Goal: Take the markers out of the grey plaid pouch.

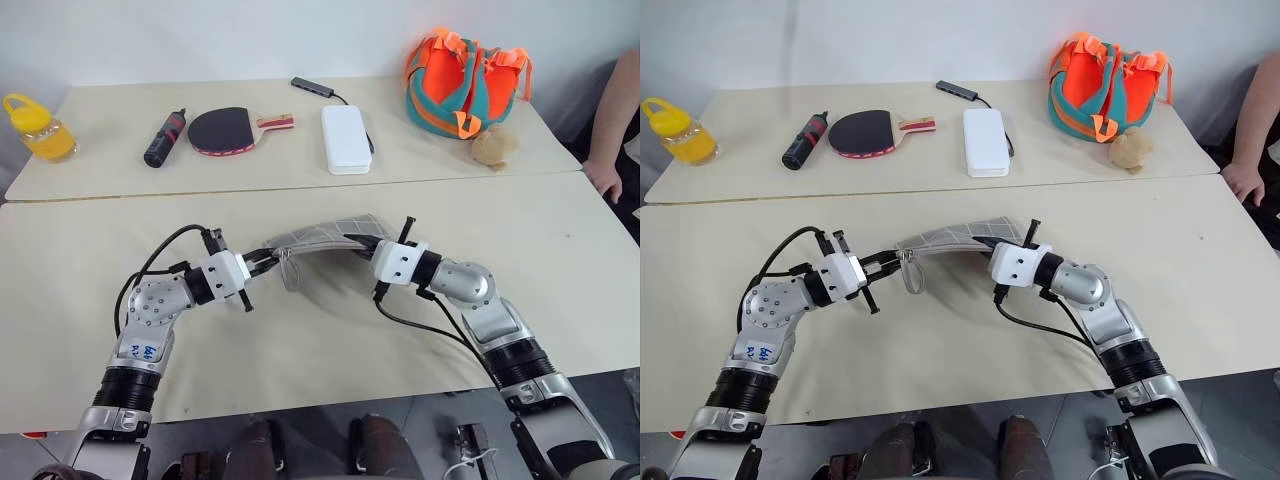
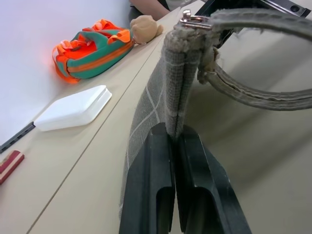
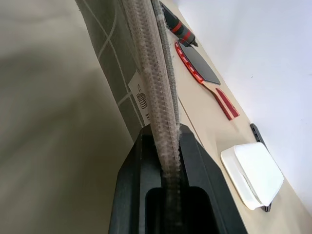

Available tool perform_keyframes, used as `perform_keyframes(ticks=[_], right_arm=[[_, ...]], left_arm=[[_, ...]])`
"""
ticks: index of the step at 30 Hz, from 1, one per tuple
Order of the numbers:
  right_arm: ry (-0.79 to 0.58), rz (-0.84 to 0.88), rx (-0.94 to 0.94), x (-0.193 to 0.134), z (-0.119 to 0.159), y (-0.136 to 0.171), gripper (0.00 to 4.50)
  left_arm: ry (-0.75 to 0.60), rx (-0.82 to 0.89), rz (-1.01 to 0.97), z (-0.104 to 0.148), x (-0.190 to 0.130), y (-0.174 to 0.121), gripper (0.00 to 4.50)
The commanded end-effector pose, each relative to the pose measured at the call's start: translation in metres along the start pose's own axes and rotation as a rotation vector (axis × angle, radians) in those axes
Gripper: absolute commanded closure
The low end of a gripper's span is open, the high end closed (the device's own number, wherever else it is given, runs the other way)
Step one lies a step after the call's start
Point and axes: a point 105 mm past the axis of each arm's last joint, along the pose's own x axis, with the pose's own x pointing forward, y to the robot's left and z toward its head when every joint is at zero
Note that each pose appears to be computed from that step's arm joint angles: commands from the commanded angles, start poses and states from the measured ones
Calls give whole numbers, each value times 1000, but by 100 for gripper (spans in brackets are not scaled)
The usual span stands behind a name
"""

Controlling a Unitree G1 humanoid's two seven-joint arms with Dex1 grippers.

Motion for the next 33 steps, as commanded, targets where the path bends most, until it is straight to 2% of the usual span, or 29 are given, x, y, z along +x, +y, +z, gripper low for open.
perform_keyframes(ticks=[1,5,7,9,13,16,19,24,28,33], right_arm=[[-45,-52,65,-10,10,-22,333],[-86,-21,244,-22,24,-29,199],[-117,-48,391,-31,35,-44,199],[-126,1,479,-36,47,-44,199],[-171,153,720,-40,76,-17,199],[-155,208,833,-36,85,9,199],[-82,204,874,-31,79,26,199],[10,152,889,-28,61,36,199],[14,118,955,-25,60,39,199],[-53,110,1033,-16,73,37,199]], left_arm=[[32,87,38,-1,-4,7,450],[60,131,96,-3,-1,10,450],[70,161,106,-3,6,5,450],[93,185,111,-5,12,1,450],[36,159,113,9,30,-10,450],[11,135,94,16,39,-17,450],[3,132,87,21,42,-20,450],[15,130,78,21,42,-22,450],[19,132,64,21,44,-25,450],[24,125,63,21,45,-26,450]])
